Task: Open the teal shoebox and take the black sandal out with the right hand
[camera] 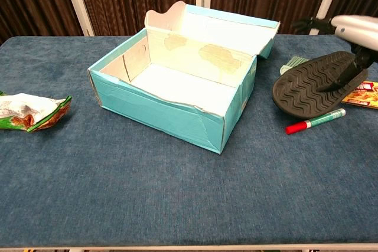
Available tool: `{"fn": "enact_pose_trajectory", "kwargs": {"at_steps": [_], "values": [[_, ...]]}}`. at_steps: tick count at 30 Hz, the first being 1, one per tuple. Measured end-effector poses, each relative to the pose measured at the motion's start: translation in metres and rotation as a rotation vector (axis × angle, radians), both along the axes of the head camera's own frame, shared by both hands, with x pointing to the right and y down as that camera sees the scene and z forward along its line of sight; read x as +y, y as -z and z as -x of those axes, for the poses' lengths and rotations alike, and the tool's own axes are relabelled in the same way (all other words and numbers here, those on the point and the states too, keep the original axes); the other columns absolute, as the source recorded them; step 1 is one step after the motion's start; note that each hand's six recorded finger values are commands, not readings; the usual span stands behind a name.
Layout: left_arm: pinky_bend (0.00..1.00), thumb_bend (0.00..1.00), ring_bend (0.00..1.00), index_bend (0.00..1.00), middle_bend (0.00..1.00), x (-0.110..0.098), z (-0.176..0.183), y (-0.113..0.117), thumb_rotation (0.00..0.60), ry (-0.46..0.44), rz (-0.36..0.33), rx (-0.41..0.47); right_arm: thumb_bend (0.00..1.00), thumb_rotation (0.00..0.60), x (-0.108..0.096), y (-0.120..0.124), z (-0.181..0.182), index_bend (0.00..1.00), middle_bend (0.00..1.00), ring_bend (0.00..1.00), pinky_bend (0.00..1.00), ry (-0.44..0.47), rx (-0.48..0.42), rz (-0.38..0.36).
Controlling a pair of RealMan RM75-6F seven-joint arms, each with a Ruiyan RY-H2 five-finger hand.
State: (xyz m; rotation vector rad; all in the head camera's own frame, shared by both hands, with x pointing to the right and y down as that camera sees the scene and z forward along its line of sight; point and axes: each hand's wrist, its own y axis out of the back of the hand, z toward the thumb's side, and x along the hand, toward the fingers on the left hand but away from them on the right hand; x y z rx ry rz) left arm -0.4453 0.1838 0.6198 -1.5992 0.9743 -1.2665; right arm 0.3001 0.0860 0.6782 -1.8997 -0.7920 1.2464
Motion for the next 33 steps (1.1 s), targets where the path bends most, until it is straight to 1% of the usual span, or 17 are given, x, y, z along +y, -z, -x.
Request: {"fn": "enact_pose_trajectory", "kwargs": {"at_steps": [2,4,7,9,12,15,16,18,20,23,26,29,33], "values": [[0.25,0.18,0.07,0.1,0.15,0.0,-0.001,0.001,0.6,-0.001,-0.001,0.001,0.0,0.6,-0.002,0.011,-0.001,0.0,0.06,0.0,0.0,-0.009,-0.019,-0.035],[0.25,0.18,0.07,0.1,0.15,0.0,-0.002,0.001,0.6,-0.002,-0.001,0.002,0.0,0.6,-0.003,0.021,-0.004,0.0,0.05,0.0,0.0,-0.013,-0.019,-0.064],[0.25,0.18,0.07,0.1,0.15,0.001,-0.003,0.001,0.6,-0.002,0.0,0.002,0.0,0.6,-0.001,0.032,-0.014,0.0,0.03,0.0,0.0,-0.015,0.02,-0.091],[0.25,0.18,0.07,0.1,0.15,0.001,-0.003,0.002,0.6,-0.002,0.0,0.003,0.03,0.6,0.005,0.043,-0.022,0.0,0.02,0.0,0.0,-0.026,0.047,-0.107],[0.25,0.18,0.07,0.1,0.15,0.002,-0.005,0.003,0.6,-0.001,-0.003,0.004,0.1,0.6,0.015,0.059,-0.036,0.0,0.02,0.0,0.0,-0.049,0.097,-0.157],[0.25,0.18,0.07,0.1,0.15,0.004,-0.004,0.003,0.6,0.002,0.0,-0.003,0.1,0.6,0.029,0.075,-0.055,0.0,0.02,0.0,0.0,-0.082,0.159,-0.224],[0.25,0.18,0.07,0.1,0.15,0.004,-0.004,0.003,0.6,0.003,0.001,-0.005,0.11,0.6,0.035,0.079,-0.061,0.0,0.02,0.0,0.0,-0.093,0.178,-0.243],[0.25,0.18,0.07,0.1,0.15,0.005,-0.003,0.004,0.6,0.008,0.004,-0.012,0.1,0.6,0.054,0.087,-0.076,0.0,0.02,0.0,0.0,-0.12,0.226,-0.27],[0.25,0.18,0.07,0.1,0.15,0.006,-0.002,0.003,0.6,0.015,0.006,-0.02,0.1,0.6,0.078,0.09,-0.089,0.0,0.02,0.0,0.0,-0.145,0.268,-0.267],[0.25,0.18,0.07,0.1,0.15,0.007,-0.003,0.004,0.6,0.016,0.007,-0.021,0.1,0.6,0.11,0.089,-0.103,0.0,0.02,0.0,0.0,-0.175,0.305,-0.241],[0.25,0.18,0.07,0.1,0.15,0.008,-0.005,0.004,0.6,0.015,0.004,-0.024,0.08,0.6,0.133,0.083,-0.111,0.0,0.01,0.0,0.0,-0.188,0.315,-0.21],[0.25,0.18,0.07,0.1,0.15,0.01,-0.004,0.003,0.6,0.02,0.011,-0.035,0.06,0.6,0.148,0.078,-0.119,0.0,0.0,0.0,0.0,-0.196,0.323,-0.192],[0.25,0.18,0.07,0.1,0.15,0.013,-0.003,0.002,0.6,0.027,0.024,-0.056,0.06,0.6,0.161,0.074,-0.127,0.0,0.0,0.0,0.0,-0.217,0.318,-0.183]]}}
